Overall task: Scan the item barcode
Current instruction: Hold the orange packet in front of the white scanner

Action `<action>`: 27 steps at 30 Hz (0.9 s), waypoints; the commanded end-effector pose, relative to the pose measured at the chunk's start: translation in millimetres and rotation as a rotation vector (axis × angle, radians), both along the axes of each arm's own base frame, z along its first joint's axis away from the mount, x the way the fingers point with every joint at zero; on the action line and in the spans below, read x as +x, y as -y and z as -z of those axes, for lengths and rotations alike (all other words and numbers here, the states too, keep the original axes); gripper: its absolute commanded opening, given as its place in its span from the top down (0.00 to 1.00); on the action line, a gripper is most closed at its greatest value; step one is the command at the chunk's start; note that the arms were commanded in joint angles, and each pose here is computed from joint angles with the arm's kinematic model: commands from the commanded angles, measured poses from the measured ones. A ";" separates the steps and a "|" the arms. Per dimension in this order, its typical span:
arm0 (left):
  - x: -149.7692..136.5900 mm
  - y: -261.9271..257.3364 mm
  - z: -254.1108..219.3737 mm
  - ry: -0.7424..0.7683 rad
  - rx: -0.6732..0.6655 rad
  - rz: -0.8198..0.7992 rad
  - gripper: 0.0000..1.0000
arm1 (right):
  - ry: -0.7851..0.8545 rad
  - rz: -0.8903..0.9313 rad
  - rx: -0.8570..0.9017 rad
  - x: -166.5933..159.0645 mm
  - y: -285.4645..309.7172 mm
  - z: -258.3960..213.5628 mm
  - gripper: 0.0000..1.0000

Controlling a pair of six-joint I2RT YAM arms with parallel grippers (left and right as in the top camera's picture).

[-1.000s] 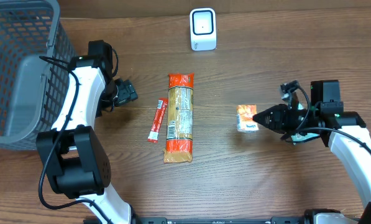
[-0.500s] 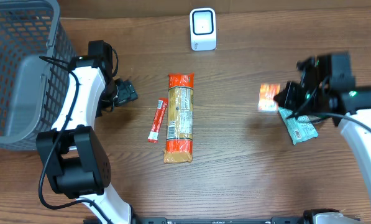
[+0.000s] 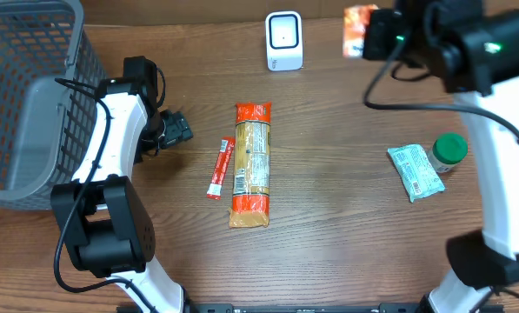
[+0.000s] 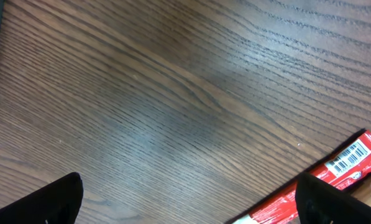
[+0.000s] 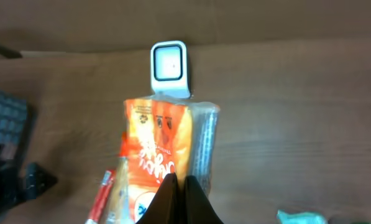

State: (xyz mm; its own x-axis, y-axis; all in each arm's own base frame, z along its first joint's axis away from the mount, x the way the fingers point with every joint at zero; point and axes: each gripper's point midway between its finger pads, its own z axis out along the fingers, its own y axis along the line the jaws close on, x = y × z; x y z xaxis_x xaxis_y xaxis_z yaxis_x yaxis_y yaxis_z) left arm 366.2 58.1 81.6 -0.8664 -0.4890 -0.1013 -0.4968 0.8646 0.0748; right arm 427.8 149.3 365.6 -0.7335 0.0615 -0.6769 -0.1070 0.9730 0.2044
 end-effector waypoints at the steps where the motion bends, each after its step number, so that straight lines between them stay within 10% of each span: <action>1: 1.3 -0.2 -6.5 0.016 0.009 0.028 0.00 | 0.081 -0.035 -0.204 35.5 -10.7 16.4 0.96; 27: 1.3 -0.2 -6.5 0.016 0.009 0.028 0.00 | 0.280 -0.084 -0.500 185.8 -91.3 170.7 0.96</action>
State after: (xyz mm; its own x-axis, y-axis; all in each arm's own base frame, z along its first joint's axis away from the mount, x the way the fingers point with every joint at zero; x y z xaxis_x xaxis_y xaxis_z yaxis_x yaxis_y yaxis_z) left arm 366.3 58.1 81.6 -0.8663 -0.4890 -0.1018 -0.4968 0.8646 0.0750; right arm 606.4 242.3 200.8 -0.5196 -0.3623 -0.7738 -0.2103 0.9320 -0.2952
